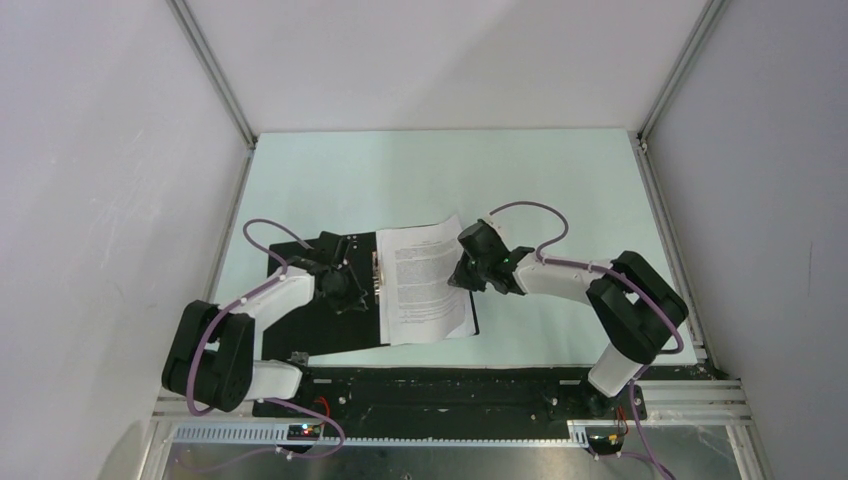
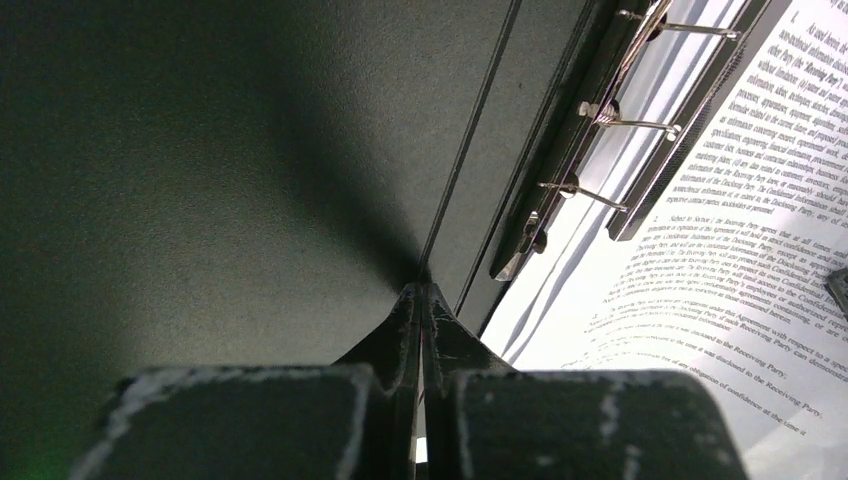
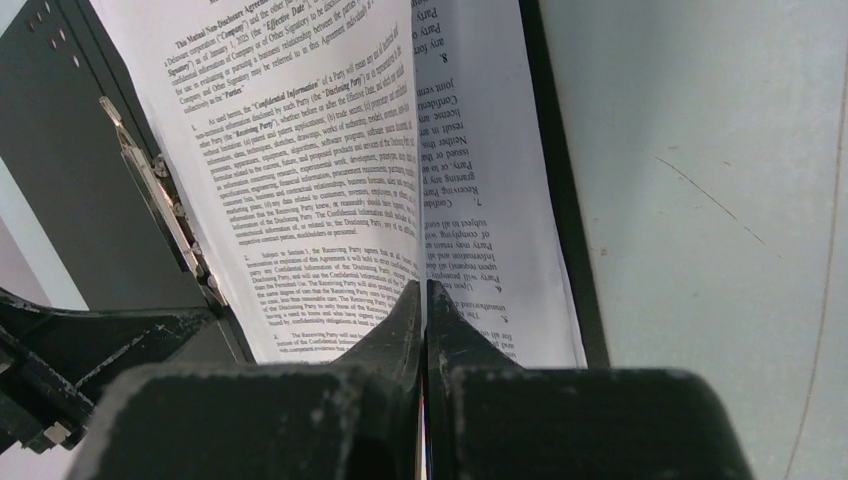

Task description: Put the files into the folder

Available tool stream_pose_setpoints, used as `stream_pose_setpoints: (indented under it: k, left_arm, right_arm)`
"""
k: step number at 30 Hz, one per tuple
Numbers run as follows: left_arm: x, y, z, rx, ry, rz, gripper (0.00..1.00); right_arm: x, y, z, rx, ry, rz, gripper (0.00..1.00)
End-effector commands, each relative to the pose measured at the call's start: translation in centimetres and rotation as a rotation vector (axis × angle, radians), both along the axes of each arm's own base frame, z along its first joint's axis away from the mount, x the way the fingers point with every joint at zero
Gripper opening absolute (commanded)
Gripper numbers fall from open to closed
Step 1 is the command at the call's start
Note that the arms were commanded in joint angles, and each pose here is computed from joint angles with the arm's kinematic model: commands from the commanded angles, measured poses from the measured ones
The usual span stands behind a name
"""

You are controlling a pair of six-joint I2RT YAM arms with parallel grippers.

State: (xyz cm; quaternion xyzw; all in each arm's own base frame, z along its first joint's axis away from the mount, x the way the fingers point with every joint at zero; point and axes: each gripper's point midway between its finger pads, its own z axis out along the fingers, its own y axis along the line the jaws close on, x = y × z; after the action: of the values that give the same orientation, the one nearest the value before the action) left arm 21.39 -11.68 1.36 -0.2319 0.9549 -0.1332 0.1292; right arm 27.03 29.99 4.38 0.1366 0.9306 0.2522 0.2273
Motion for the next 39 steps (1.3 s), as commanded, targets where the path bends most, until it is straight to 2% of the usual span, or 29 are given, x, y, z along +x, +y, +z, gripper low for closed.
stream_pose_setpoints:
  k: [1,14,15,19,29,33,39]
  left_arm:
    - [0.6,-0.2,-0.3,-0.013,-0.015,0.013,0.0]
    - [0.4,-0.3,-0.3,-0.017,-0.021,0.002,0.0]
    - [0.4,-0.2,-0.3,-0.017,-0.02,0.002,0.0]
    - [0.4,-0.3,-0.3,-0.018,-0.022,-0.006,0.0]
    - [0.7,-0.5,0.0,-0.028,-0.031,-0.022,0.0]
    - [1.4,-1.1,0.7,-0.046,-0.044,-0.043,0.0]
    - [4.5,-1.1,2.3,-0.039,-0.086,-0.018,0.0]
  right_arm:
    - [1.5,1.6,1.0,0.013,-0.048,-0.026,0.0]
    - [0.9,2.5,0.8,-0.008,-0.05,0.0,0.02]
    - [0.9,2.3,0.8,-0.017,-0.05,0.001,0.06]
    - [0.8,1.9,1.0,-0.036,-0.056,0.008,0.38]
    - [0.3,-0.3,1.5,-0.124,-0.072,0.011,0.74]
    - [1.4,-1.9,1.3,-0.154,-0.07,0.008,0.83]
    - [4.8,-2.3,2.0,-0.078,-0.113,0.04,0.85]
